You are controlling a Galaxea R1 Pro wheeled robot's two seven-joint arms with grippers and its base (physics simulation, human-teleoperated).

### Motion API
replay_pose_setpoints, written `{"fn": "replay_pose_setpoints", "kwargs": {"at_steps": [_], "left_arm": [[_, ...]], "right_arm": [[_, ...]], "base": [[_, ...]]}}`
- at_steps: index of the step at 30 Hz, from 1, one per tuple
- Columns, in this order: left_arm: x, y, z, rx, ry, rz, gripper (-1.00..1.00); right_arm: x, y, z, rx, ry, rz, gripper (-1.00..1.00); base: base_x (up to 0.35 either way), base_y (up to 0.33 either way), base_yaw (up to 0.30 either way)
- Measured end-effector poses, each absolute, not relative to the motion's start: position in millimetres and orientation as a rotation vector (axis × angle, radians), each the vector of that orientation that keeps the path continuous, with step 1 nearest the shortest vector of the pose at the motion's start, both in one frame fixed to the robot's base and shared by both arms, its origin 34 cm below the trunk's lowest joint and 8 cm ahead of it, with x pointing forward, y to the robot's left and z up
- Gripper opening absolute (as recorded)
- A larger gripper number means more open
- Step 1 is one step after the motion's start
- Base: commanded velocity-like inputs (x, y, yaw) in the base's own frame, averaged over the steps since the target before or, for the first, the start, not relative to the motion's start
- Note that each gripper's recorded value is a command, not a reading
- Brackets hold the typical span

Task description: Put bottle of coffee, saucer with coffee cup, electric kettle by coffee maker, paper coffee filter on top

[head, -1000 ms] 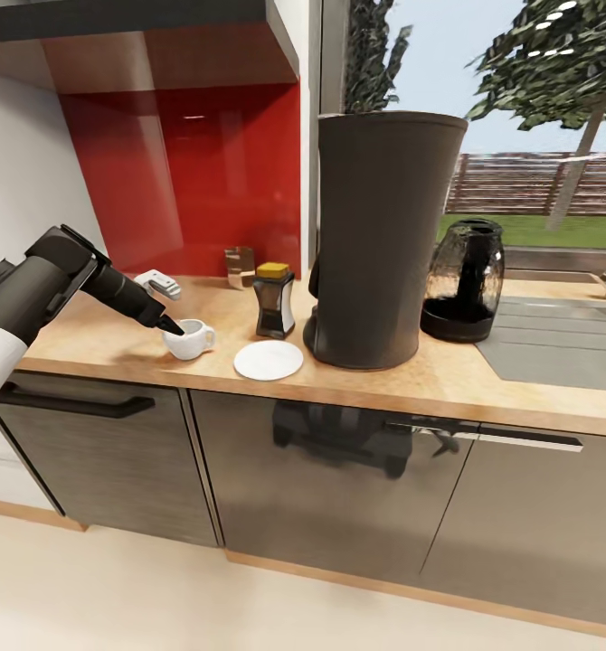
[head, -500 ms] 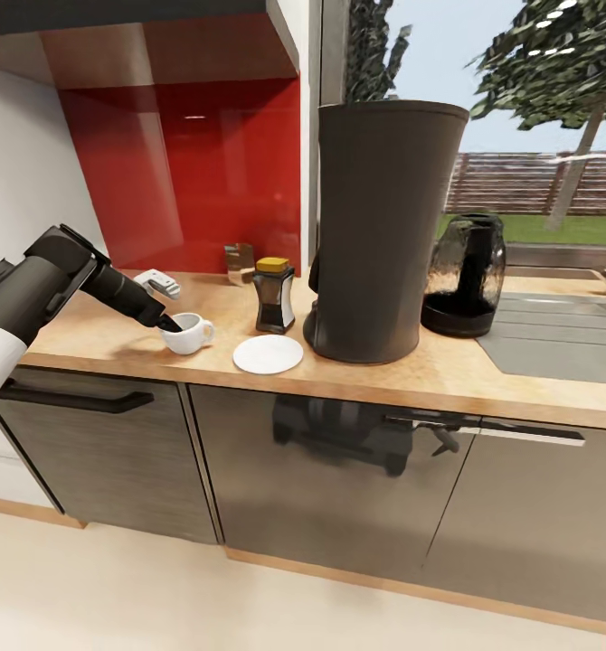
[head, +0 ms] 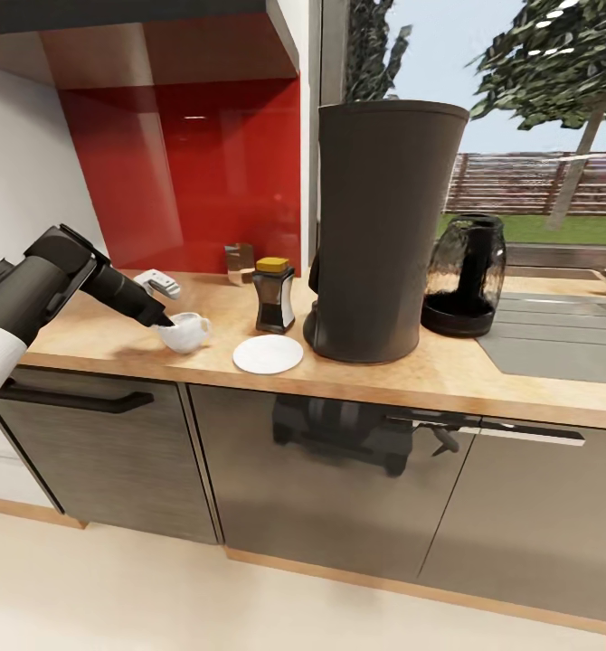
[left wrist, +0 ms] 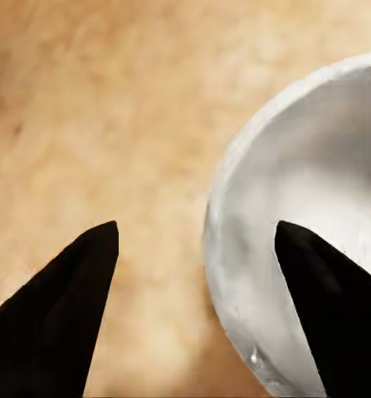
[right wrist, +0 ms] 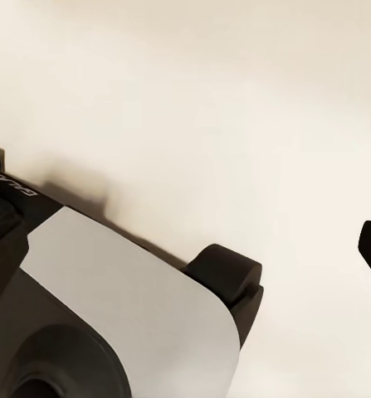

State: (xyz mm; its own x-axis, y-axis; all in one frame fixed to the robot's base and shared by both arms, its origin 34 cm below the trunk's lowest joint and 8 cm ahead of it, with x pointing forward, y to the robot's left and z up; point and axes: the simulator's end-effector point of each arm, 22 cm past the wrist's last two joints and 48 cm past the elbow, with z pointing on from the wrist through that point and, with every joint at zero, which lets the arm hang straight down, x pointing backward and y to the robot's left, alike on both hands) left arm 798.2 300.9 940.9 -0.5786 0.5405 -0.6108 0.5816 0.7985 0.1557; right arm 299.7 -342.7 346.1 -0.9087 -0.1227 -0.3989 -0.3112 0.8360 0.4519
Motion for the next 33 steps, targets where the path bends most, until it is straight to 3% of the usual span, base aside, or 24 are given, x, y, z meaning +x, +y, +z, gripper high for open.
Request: {"fn": "replay_pose_setpoints", "kwargs": {"at_steps": [33], "left_arm": [[792.8,299.6,952.3,0.831,2.301,-0.067,-1.0]], "right_arm": [[304.6,-342.5,349.3,-0.33,2.644,0.737,1.0]], "base": [[0.0,0.0,0.0]]}}
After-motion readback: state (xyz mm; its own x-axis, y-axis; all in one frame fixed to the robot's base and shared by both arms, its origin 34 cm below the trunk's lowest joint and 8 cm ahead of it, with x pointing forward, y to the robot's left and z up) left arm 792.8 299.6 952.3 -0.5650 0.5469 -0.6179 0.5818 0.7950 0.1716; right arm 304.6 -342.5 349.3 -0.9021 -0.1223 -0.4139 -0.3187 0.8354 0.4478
